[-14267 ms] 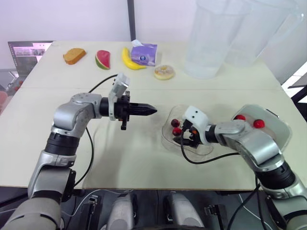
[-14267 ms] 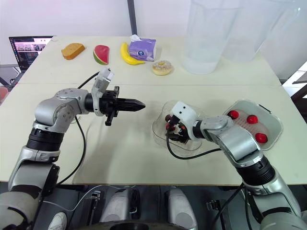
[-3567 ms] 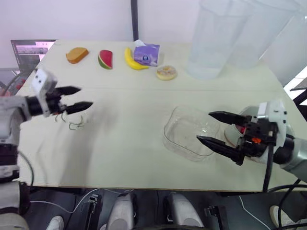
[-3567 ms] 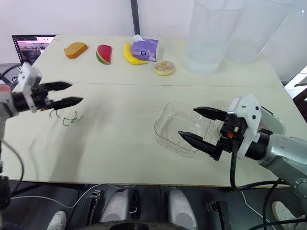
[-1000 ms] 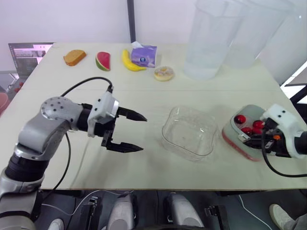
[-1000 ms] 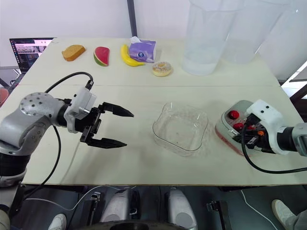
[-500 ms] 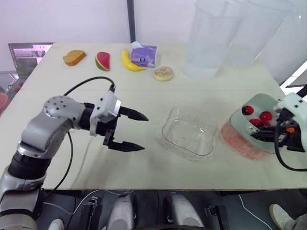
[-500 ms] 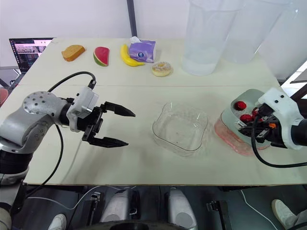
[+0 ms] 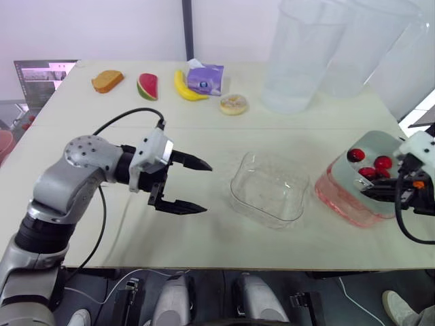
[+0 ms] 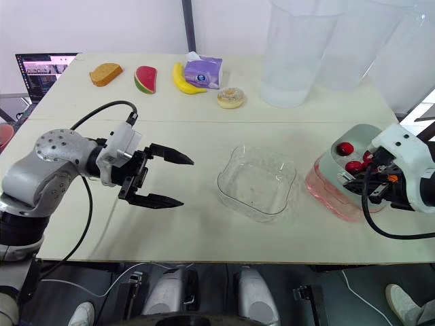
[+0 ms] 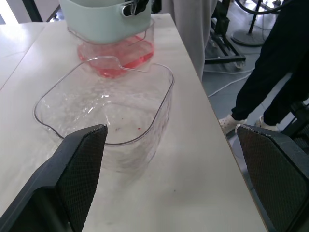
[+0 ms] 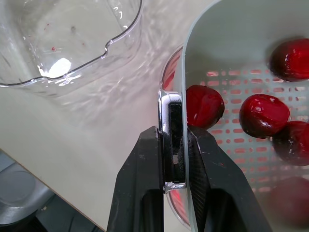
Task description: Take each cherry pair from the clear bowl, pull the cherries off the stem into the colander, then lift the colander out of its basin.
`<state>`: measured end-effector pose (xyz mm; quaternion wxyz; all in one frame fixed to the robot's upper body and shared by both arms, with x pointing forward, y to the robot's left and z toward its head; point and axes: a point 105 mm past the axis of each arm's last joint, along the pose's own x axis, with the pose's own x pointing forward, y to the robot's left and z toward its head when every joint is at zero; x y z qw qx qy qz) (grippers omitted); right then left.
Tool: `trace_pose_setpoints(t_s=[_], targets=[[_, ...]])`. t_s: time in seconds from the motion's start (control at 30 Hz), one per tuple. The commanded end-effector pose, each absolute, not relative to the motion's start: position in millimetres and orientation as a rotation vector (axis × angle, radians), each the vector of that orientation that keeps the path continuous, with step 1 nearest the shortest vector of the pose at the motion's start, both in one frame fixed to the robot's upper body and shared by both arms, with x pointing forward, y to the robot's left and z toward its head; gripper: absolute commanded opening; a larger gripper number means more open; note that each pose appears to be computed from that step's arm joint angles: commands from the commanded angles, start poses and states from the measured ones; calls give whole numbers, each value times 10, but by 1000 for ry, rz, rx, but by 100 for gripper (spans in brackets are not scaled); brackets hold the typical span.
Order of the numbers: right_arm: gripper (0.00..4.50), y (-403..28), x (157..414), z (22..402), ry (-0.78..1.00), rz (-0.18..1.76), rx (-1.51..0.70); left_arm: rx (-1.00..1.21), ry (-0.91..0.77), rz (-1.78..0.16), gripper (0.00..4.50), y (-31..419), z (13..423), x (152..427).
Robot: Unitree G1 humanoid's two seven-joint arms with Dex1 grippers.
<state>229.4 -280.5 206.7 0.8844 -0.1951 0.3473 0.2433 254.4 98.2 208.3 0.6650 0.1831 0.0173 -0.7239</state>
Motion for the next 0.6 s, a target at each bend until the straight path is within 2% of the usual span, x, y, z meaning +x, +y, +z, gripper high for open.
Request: trace_pose_setpoints(t_s=[0.03, 0.6], targets=[[18, -2881, 2326, 2181, 674, 460, -440, 444, 15, -1645, 450, 964, 2156, 2520], [18, -2888, 2323, 2163, 677, 457, -444, 450, 17, -1641, 450, 972, 2154, 2530]])
